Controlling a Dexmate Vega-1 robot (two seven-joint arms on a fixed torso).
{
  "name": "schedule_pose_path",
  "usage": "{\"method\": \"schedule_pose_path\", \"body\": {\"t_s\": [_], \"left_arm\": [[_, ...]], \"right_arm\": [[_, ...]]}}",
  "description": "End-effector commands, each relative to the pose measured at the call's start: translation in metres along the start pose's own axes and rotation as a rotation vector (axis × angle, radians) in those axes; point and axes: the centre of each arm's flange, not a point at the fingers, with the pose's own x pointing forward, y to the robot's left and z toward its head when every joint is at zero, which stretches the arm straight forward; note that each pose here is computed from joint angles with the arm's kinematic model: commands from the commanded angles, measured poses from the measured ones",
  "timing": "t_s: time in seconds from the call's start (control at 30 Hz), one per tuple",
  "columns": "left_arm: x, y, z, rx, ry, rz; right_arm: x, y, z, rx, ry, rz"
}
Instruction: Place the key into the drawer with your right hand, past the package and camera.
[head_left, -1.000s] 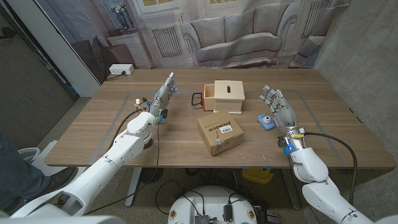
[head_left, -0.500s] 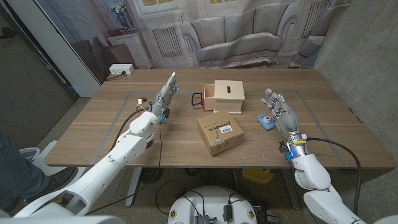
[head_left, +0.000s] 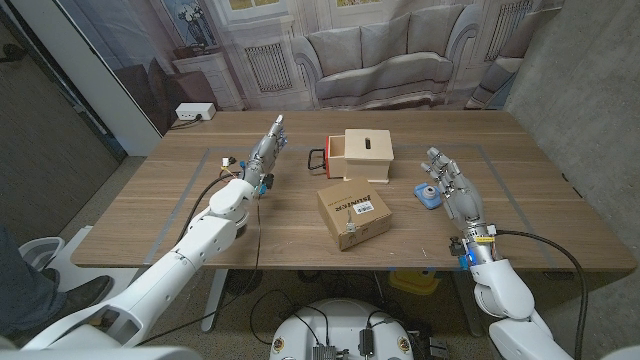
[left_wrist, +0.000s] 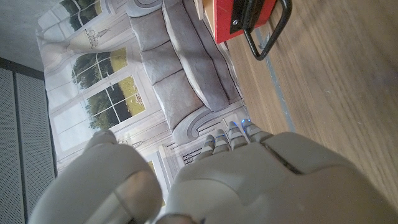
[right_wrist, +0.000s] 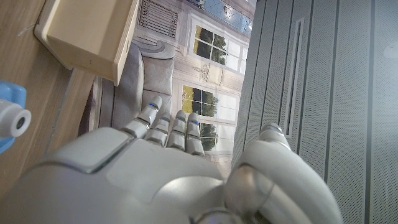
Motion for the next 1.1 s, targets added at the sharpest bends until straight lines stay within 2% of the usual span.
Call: {"method": "schedule_pose_path", "body": {"t_s": [0.03,0.3,0.47,0.6,0.87,1.1], "left_arm": [[0.007,0.001,0.004,-0.012,-0.013,-0.01],[0.009,-0.001,-0.002,-0.031,-0.009,-0.012],[0.01,0.005,-0.005,-0.038,-0.016,-0.011],[0.008,0.007,-0.007,-0.046,0.0,-0.02],[0.007,0.01,0.003,-0.025,-0.016,-0.034],[0.01,0.01,0.005,-0.018,-0.011,-0.047]], "right_arm": [[-0.013,0.008,0.009,-0.021,-0.025,-0.003],[-0.017,0.017,0.012,-0.05,-0.03,-0.001],[-0.019,0.027,0.007,-0.058,-0.044,0.002],[-0.02,0.035,0.0,-0.071,-0.043,0.007],[-0.029,0.046,-0.002,-0.118,-0.058,-0.013],[-0.039,0.052,-0.002,-0.128,-0.061,-0.024]]}}
